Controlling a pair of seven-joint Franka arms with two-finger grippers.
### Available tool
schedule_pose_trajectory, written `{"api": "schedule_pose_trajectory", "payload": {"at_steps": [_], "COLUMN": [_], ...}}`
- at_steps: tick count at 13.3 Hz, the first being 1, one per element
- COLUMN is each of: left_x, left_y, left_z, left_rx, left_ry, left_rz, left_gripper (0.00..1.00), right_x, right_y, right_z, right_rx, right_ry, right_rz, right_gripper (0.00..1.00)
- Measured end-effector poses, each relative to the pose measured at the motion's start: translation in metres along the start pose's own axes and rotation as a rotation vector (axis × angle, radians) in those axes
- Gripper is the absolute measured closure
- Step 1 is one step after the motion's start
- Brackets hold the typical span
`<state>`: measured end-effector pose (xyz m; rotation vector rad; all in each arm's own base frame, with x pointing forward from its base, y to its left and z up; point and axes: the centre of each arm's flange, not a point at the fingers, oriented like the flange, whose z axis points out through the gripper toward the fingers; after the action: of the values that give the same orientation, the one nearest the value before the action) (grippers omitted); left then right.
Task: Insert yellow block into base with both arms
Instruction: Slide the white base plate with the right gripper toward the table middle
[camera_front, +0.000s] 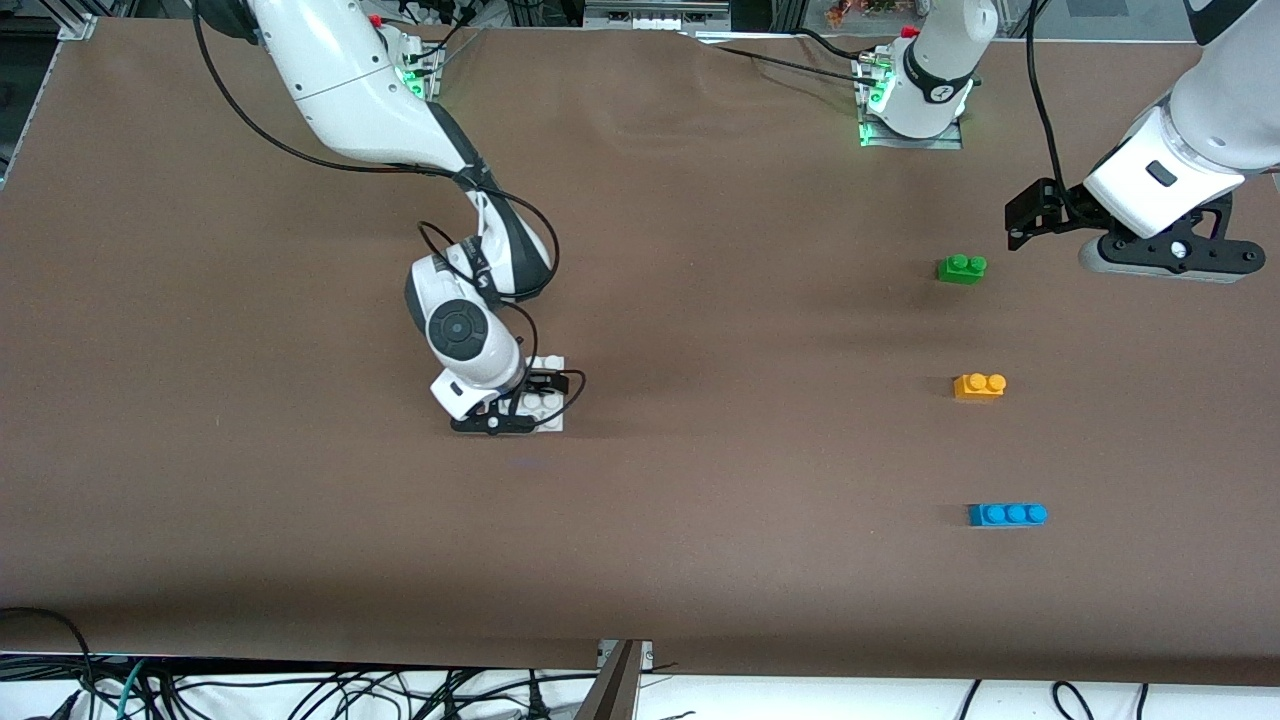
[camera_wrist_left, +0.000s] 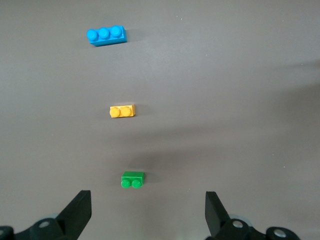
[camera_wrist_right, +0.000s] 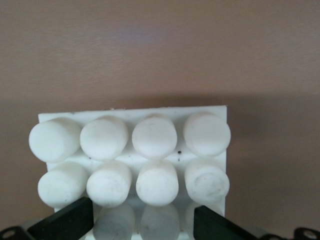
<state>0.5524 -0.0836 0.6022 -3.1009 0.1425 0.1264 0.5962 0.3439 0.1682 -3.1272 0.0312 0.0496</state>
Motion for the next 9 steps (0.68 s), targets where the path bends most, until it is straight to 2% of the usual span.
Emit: {"api": "schedule_pose_trajectory", "payload": {"at_steps": [9], "left_x": [0.000], "left_y": [0.000], "left_z": [0.000], "left_rx": [0.000], "left_ry": [0.000], "left_rz": [0.001], "left_gripper": [0.00], "right_x": [-0.021], "right_y": [-0.066], "right_z": [-0.009], "right_rx": [0.059], "right_ry": [0.019], "right_rz": [0.024], "right_gripper": [0.00]}}
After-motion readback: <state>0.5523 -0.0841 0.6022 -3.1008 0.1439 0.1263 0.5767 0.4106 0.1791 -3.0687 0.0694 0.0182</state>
